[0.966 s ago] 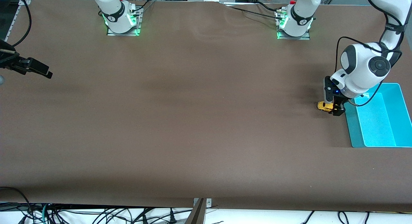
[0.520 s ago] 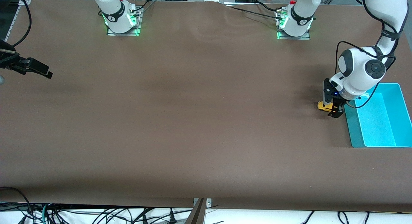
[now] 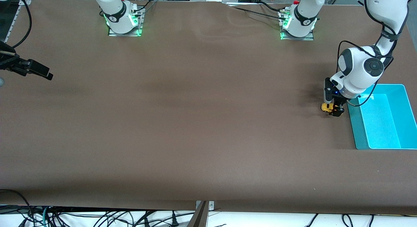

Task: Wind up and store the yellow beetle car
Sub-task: 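Close the left gripper on the yellow car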

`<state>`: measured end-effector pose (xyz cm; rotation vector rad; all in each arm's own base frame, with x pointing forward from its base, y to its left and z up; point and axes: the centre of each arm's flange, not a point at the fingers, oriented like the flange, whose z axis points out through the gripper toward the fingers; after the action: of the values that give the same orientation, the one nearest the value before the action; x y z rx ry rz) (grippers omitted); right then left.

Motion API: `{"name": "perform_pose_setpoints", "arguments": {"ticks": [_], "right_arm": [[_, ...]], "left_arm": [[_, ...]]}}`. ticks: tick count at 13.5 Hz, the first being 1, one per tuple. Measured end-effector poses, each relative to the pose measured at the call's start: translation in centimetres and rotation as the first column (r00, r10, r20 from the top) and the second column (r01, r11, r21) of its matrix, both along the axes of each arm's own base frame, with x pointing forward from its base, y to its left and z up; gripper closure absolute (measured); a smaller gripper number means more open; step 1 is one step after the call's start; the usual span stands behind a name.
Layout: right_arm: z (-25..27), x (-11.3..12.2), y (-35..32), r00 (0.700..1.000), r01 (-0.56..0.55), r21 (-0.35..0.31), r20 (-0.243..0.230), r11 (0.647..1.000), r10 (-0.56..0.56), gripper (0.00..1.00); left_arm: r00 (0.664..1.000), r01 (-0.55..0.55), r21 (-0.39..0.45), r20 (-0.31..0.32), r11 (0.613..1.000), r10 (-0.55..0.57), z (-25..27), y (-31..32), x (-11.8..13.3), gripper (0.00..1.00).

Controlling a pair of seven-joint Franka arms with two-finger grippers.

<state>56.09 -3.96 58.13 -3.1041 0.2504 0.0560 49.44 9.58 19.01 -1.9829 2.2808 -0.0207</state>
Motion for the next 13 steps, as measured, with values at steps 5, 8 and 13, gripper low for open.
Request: {"name": "perform_pose_setpoints", "arguments": {"ticks": [5, 8, 13], "right_arm": [[0.0, 0.0, 0.0, 1.000, 0.001, 0.000, 0.000, 1.000, -0.001, 0.00], [0.0, 0.0, -0.1, 1.000, 0.001, 0.000, 0.000, 1.000, -0.001, 0.00], [0.0, 0.0, -0.1, 1.000, 0.002, 0.000, 0.000, 1.000, -0.002, 0.00]], "left_arm": [[0.998, 0.056, 0.008, 0.011, 0.998, -0.056, 0.0, 0.1, -0.2, 0.11], [0.998, 0.054, 0.012, 0.012, 0.998, -0.054, 0.0, 0.7, -0.3, 0.44], [0.999, 0.050, 0.015, 0.017, 0.999, -0.050, 0.1, 1.1, -0.3, 0.52]]}}
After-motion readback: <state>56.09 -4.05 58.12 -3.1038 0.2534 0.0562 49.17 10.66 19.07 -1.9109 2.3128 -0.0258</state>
